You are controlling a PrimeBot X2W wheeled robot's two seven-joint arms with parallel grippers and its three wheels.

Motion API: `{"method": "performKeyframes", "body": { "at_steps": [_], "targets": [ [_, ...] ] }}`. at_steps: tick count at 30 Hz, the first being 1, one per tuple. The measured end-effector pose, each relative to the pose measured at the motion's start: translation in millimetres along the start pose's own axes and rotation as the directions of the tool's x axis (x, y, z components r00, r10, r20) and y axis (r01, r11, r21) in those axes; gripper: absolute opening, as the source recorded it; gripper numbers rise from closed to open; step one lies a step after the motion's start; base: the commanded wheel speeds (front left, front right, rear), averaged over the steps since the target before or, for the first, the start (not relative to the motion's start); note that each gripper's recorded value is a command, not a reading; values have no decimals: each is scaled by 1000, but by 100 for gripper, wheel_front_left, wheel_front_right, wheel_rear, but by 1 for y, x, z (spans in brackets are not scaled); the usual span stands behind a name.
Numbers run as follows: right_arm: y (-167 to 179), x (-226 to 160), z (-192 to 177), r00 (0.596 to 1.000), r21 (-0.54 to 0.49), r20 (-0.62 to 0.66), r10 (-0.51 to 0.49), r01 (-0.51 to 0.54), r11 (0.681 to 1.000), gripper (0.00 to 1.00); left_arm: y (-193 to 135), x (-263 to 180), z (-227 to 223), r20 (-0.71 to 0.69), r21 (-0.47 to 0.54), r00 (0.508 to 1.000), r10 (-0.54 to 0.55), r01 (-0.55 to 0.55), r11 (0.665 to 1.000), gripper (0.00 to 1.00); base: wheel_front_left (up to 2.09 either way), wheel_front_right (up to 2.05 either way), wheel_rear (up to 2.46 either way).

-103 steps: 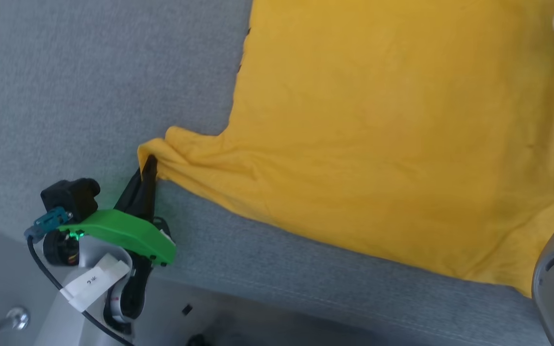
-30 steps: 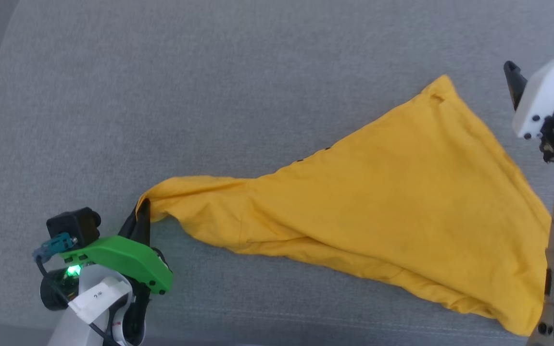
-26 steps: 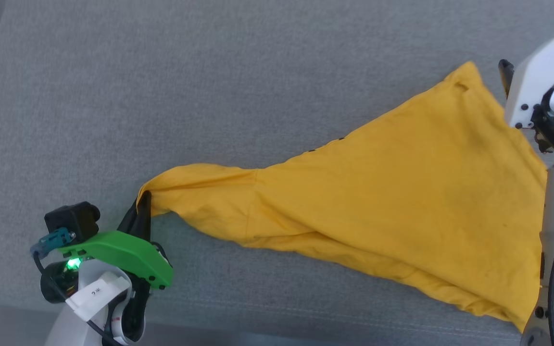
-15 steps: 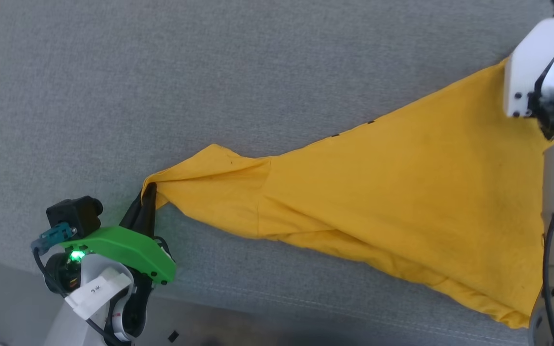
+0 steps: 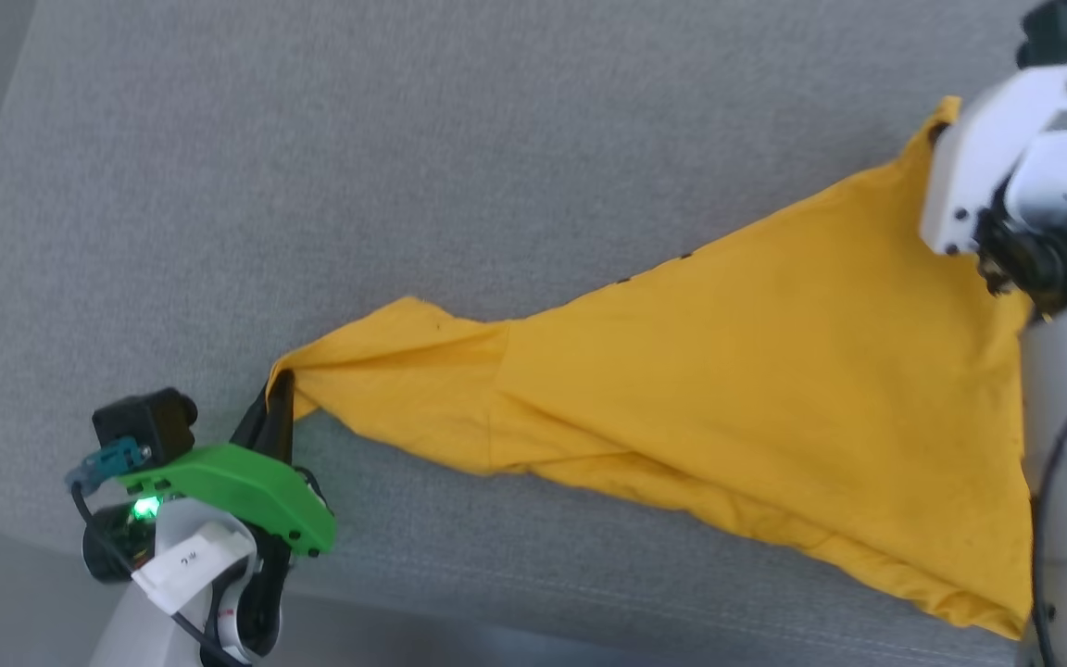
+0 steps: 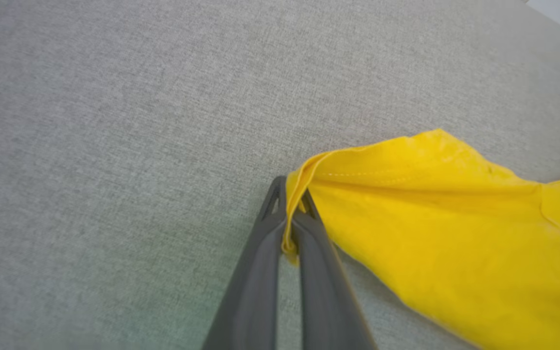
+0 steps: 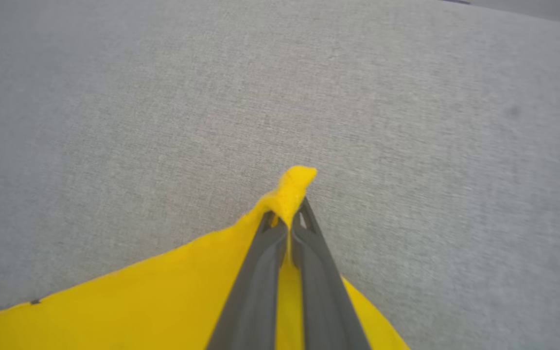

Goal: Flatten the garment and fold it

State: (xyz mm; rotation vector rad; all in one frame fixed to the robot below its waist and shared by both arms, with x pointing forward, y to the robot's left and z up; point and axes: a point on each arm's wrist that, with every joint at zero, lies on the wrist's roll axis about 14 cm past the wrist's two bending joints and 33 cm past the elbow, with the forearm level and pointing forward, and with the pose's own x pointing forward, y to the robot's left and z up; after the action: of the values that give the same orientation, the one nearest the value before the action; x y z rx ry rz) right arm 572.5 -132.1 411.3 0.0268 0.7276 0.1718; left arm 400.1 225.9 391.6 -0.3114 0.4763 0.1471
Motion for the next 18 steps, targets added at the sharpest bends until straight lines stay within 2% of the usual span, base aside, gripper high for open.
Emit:
{"method": "performKeyframes", "body": {
  "at_steps": [3, 5, 7, 12, 18],
  "targets": [
    [-11, -31, 7, 997, 51, 79, 6, -10, 999, 0, -6, -9, 5, 19, -7, 1000, -8, 8, 1000, 0, 0, 0, 0],
    [-14, -53, -4, 997, 78, 76, 15, -21, 997, 0, -9, -16, 6, 29, -12, 1000, -10, 10, 1000, 0, 0, 0, 0],
    [-21, -78, -27, 999, 84, 41, 9, -12, 996, 0, -13, -24, 7, 37, -17, 999, -16, 16, 1000, 0, 0, 0, 0],
    [-40, -136, -91, 999, 172, -47, -18, 26, 985, 0, -30, -38, 13, 62, -27, 997, -56, 58, 998, 0, 0, 0, 0],
    [-47, -185, -144, 995, 304, -93, -29, 56, 951, 0, -53, -49, 15, 76, -67, 990, -122, 127, 990, 0, 0, 0, 0]
  ]
}}
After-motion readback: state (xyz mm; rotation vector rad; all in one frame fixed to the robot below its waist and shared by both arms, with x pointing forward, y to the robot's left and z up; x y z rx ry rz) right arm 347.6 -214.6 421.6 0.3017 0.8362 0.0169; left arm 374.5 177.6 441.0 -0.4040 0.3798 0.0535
